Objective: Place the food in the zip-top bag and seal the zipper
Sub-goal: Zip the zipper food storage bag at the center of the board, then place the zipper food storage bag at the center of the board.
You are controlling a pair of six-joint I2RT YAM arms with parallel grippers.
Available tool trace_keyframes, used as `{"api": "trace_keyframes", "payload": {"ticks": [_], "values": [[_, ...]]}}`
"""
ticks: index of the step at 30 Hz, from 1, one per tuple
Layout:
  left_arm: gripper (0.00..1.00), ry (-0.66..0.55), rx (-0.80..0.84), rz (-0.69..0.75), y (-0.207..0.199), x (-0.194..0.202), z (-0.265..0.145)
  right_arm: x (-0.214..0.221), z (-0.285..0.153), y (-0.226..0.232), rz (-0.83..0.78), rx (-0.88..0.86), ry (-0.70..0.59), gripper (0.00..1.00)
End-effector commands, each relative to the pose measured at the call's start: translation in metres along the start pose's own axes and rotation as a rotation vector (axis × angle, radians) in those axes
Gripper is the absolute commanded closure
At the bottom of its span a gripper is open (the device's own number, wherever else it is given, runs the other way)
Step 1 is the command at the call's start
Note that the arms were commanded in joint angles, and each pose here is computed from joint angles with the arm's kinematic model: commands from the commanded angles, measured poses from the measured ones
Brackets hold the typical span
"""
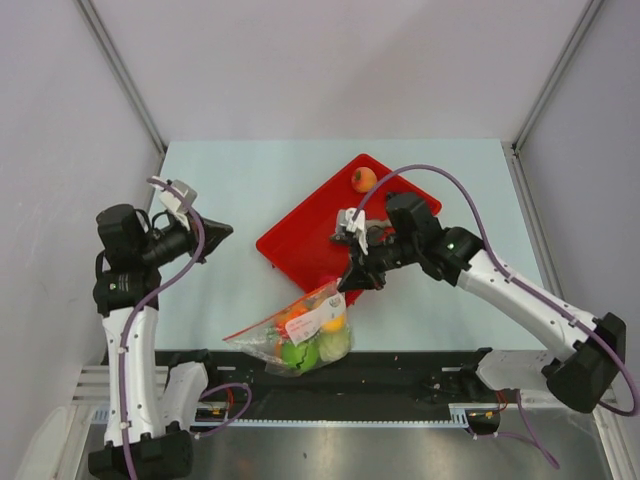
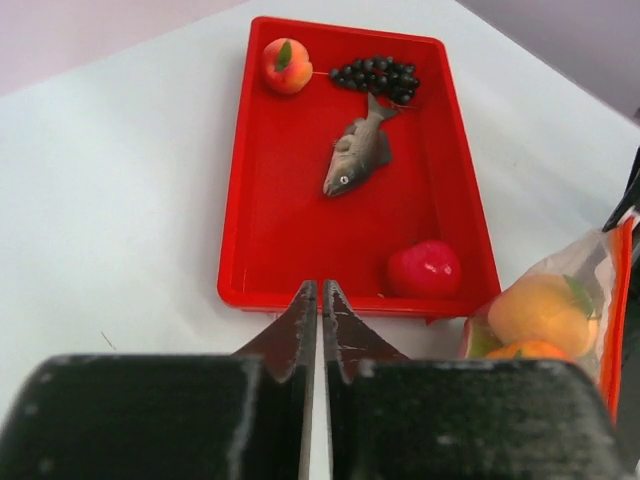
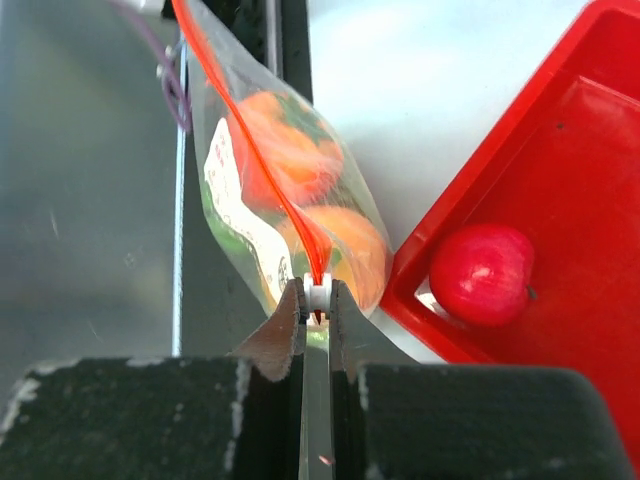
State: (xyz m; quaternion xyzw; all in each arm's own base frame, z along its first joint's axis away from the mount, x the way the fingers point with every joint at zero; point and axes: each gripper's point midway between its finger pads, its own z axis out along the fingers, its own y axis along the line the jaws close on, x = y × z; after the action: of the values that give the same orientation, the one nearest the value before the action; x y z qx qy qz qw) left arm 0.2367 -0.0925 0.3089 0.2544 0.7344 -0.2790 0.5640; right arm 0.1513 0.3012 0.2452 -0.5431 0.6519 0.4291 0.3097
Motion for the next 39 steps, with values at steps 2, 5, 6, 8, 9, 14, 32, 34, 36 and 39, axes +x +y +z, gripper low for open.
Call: {"api": "trace_keyframes", "payload": {"ticks": [2, 5, 6, 8, 9, 14, 32, 34, 36, 39], "values": [[0.68, -0.007, -0.106, -0.035, 0.025, -0.004, 0.003, -0.036, 0.012, -0.025, 0.210, 0.052, -0.137, 1.00], [0.37, 0.009, -0.118, -0.055, 0.028, -0.006, 0.003, -0.036, 0.004, -0.063, 0.438, 0.132, -0.186, 1.00], [0.30, 0.009, -0.127, -0.054, 0.029, -0.008, 0.002, -0.034, 0.000, -0.074, 0.484, 0.149, -0.199, 1.00], [0.19, 0.016, -0.140, -0.051, 0.031, -0.007, 0.001, -0.029, -0.011, -0.099, 0.595, 0.202, -0.226, 1.00], [0.16, 0.020, -0.148, -0.053, 0.033, -0.006, 0.001, -0.025, -0.023, -0.116, 0.640, 0.245, -0.249, 1.00], [0.00, 0.084, -0.192, -0.118, 0.047, 0.005, 0.004, -0.008, -0.033, -0.118, 0.695, 0.270, -0.224, 1.00], [0.00, 0.349, -0.312, -0.326, 0.069, 0.046, -0.004, -0.003, -0.025, -0.065, 0.475, 0.206, -0.195, 0.25], [0.01, 0.354, -0.346, -0.312, 0.075, 0.042, -0.007, -0.010, -0.044, -0.078, 0.451, 0.266, -0.245, 0.14], [0.00, 0.358, -0.411, -0.302, 0.087, 0.038, -0.012, -0.020, -0.068, -0.088, 0.412, 0.335, -0.301, 0.00], [0.00, 0.347, -0.507, -0.308, 0.103, 0.029, -0.017, -0.026, -0.102, -0.101, 0.394, 0.432, -0.354, 0.00]]}}
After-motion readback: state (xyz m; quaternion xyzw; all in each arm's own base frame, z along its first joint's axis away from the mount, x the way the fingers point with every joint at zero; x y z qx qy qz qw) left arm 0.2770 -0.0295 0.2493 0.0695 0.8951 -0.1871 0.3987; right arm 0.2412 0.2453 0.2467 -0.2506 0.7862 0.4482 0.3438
